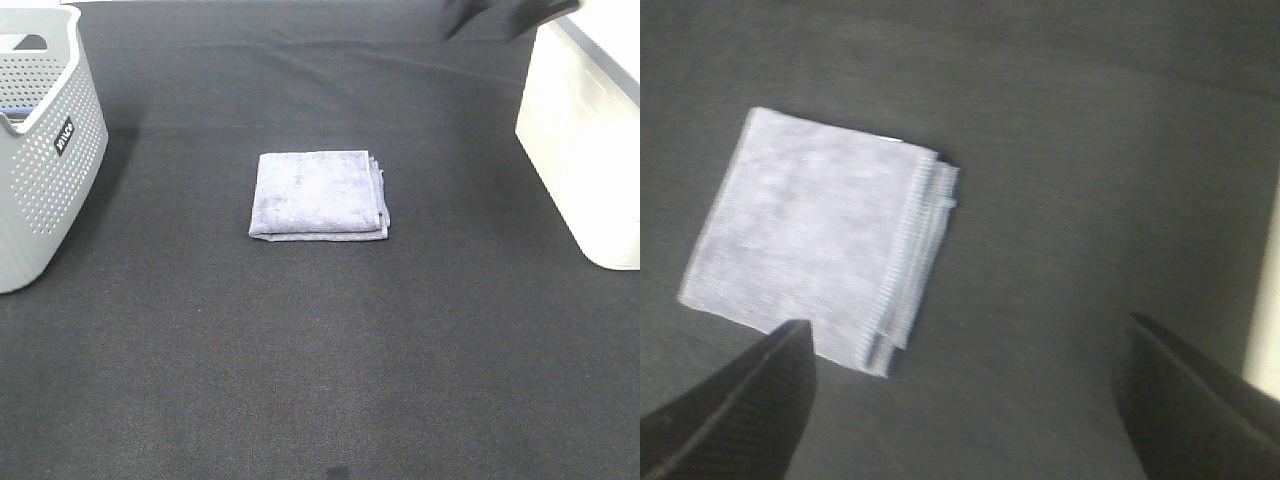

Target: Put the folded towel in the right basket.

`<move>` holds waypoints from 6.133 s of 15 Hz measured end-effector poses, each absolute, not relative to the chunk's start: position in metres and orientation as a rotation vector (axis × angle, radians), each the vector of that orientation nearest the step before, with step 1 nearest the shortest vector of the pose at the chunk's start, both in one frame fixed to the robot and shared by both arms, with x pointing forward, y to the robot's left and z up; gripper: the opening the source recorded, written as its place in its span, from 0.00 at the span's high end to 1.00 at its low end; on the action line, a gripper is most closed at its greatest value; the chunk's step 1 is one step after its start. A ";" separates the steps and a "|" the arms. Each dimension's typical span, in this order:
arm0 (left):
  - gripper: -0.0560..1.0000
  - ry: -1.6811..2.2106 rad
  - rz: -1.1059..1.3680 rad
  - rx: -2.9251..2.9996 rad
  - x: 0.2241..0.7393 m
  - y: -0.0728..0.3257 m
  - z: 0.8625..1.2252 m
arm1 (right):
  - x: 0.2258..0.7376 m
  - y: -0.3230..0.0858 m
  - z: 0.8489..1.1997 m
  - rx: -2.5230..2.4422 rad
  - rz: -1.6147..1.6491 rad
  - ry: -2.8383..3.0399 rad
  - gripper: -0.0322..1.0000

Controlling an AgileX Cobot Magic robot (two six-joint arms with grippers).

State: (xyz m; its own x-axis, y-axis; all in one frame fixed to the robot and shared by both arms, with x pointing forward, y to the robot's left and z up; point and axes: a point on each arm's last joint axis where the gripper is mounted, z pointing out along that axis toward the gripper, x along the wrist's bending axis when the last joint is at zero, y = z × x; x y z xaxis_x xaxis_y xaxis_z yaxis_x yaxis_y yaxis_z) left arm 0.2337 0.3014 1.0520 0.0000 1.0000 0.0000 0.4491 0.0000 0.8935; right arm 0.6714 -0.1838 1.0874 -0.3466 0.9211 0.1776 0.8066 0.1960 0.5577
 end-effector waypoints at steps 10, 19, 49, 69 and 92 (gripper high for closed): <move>0.02 1.543 0.952 1.543 0.234 0.301 1.052 | 0.718 -0.141 0.926 1.964 0.702 2.506 0.23; 0.02 1.543 0.952 1.543 0.234 0.301 1.052 | 0.744 -0.140 0.880 2.094 0.781 2.605 0.23; 0.02 1.543 0.952 1.543 0.234 0.301 1.052 | 0.661 -0.330 1.204 1.682 0.779 1.868 0.90; 0.02 1.543 0.952 1.543 0.234 0.301 1.052 | 0.686 -0.269 1.166 1.810 0.893 1.980 0.22; 0.02 1.543 0.952 1.543 0.234 0.301 1.052 | 0.293 -0.289 1.070 1.771 0.652 2.032 0.22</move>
State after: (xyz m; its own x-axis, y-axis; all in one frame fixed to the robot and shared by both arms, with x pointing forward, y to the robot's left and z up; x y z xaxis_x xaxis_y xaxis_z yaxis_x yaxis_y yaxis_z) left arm 0.2337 0.3014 1.0520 0.0000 1.0000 0.0000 0.4491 0.0000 0.8935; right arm 0.2934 -0.2888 1.0700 -0.1443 0.9892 0.0263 0.8199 0.1046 0.5629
